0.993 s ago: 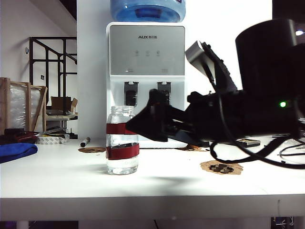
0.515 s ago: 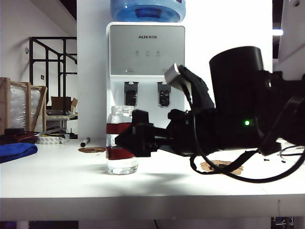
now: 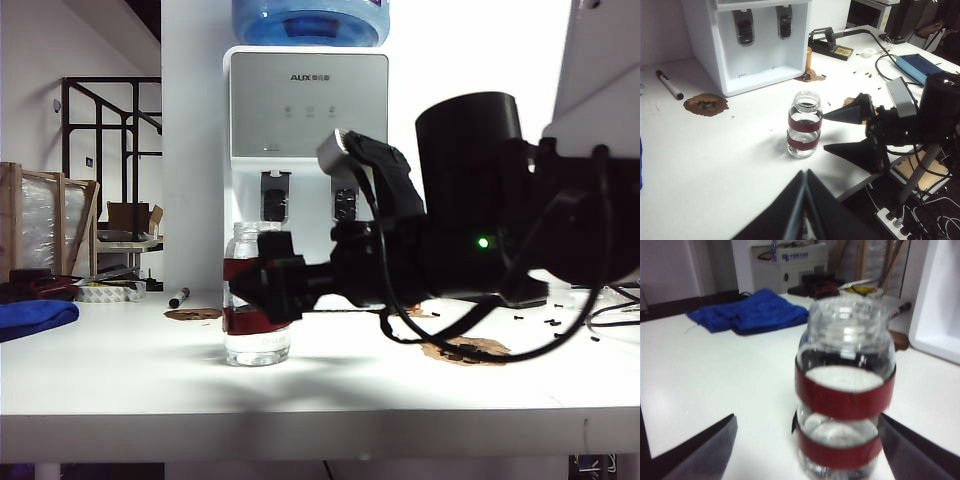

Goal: Pick up the water bottle with two loops of red belts, then reach the front water dispenser and gently press the gray-black baffle horizontally to get a little water.

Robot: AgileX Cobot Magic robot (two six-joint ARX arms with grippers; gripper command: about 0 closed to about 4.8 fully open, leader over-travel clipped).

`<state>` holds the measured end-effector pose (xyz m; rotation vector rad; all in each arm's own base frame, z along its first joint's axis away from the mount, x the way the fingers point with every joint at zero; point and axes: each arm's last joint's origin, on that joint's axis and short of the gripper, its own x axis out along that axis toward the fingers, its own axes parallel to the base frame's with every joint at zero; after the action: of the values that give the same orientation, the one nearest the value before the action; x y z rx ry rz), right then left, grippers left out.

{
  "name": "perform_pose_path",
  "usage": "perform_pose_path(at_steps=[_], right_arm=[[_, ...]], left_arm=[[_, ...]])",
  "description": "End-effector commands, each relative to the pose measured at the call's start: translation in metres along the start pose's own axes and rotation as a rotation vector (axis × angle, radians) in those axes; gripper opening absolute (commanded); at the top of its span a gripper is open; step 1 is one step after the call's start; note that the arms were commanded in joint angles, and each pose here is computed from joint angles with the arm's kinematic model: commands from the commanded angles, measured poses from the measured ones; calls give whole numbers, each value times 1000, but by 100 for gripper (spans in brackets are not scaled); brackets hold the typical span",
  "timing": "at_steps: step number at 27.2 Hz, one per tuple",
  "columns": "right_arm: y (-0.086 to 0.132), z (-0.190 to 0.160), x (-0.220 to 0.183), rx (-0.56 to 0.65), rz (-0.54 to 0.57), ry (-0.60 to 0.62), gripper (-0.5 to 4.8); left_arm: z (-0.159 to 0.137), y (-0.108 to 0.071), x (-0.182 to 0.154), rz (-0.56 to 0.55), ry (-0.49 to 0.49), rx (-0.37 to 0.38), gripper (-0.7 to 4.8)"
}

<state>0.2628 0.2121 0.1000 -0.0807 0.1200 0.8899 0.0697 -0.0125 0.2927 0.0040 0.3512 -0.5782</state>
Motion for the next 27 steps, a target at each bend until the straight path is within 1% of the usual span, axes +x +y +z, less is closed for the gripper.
perform_pose_path(at_steps=[1,8,13,16,22,27], right_arm=[[-2,4,11,25,-1,-8,479],[-4,-1,20,62,-4,9,479],[-8,-2,20,70,-64,21,479],[-15,-3,18,102,-95,25,479],[-20,-2,20,112,-106,27,479],[-20,0,25,123,-79,54,479]], left_arm=[[2,0,-1,10,-5,8,-5],[2,0,-1,10,-5,8,-5],[2,0,-1,10,-5,8,-5],[2,0,-1,10,-6,8,-5],[3,0,-1,15,-14,14,-5],[5,1,-1,17,-27,24,-5]])
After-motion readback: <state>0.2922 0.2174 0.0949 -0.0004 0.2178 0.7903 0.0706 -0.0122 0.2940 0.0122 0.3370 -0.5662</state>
